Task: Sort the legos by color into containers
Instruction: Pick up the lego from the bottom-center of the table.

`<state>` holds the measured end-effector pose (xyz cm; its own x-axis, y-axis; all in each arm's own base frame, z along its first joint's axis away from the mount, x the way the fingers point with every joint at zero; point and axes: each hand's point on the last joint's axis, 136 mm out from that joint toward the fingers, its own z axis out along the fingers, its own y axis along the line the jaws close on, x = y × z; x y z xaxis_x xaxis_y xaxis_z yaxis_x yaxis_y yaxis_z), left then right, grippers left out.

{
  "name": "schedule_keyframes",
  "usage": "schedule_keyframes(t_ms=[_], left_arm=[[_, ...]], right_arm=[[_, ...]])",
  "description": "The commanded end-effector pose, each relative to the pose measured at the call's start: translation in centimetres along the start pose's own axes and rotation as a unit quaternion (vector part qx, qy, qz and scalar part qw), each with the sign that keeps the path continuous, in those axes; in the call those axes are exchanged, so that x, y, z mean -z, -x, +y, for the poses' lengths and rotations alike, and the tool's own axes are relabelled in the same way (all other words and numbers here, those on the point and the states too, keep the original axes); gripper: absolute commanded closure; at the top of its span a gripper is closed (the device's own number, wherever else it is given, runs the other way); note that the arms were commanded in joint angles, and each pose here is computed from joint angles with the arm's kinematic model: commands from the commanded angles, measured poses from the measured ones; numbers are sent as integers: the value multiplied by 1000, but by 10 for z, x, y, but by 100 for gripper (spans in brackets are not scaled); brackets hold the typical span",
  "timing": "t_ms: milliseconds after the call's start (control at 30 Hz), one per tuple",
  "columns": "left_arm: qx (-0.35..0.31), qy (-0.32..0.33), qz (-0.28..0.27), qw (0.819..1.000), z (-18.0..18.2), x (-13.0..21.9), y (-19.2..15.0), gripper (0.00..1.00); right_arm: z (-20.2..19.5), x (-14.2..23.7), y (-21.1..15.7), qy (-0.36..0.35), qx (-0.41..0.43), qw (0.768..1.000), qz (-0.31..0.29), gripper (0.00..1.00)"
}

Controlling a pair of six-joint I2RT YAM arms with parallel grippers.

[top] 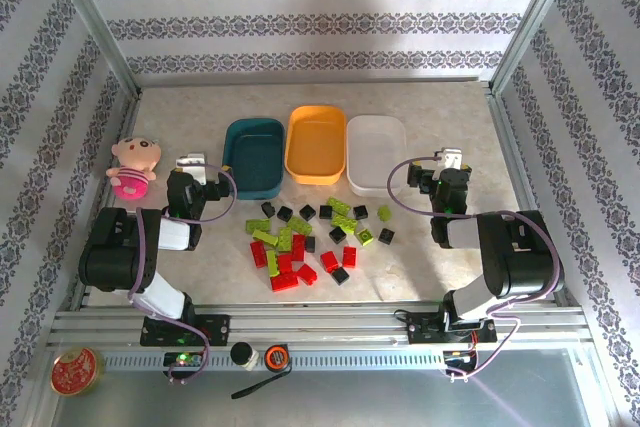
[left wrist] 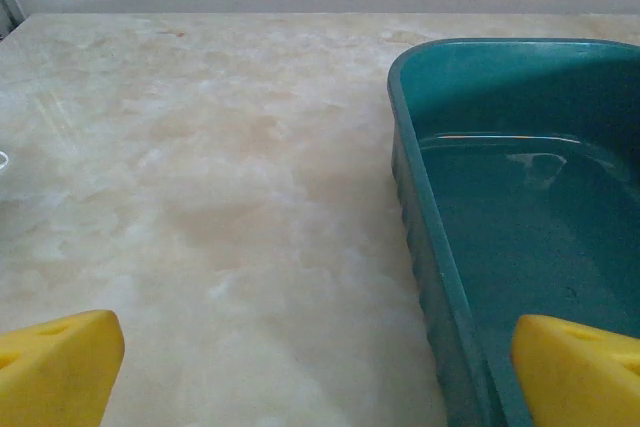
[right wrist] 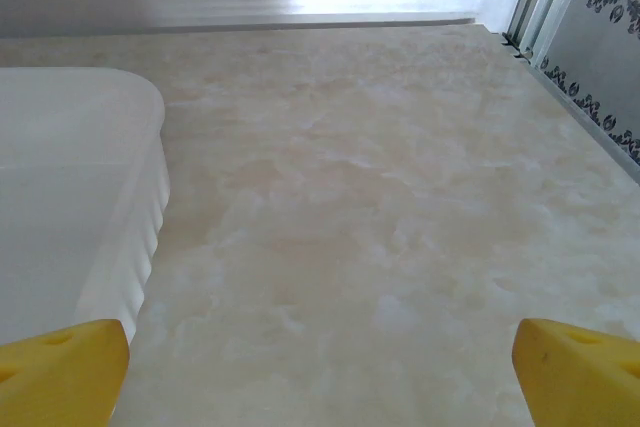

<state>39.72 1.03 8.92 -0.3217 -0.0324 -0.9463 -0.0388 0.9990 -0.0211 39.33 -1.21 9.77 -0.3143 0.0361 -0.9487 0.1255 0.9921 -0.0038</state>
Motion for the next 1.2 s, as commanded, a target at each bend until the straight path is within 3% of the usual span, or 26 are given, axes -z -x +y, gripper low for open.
schedule_keyframes(t_ms=[0, 1167], left_arm=[[-11, -24, 7, 1000, -6, -4, -1, 1], [-14, -31, 7, 999, -9, -4, -1, 1]], right_arm=[[1, 1, 11, 3, -1, 1000, -20, 2], [1, 1, 11, 2, -1, 1000, -19, 2]])
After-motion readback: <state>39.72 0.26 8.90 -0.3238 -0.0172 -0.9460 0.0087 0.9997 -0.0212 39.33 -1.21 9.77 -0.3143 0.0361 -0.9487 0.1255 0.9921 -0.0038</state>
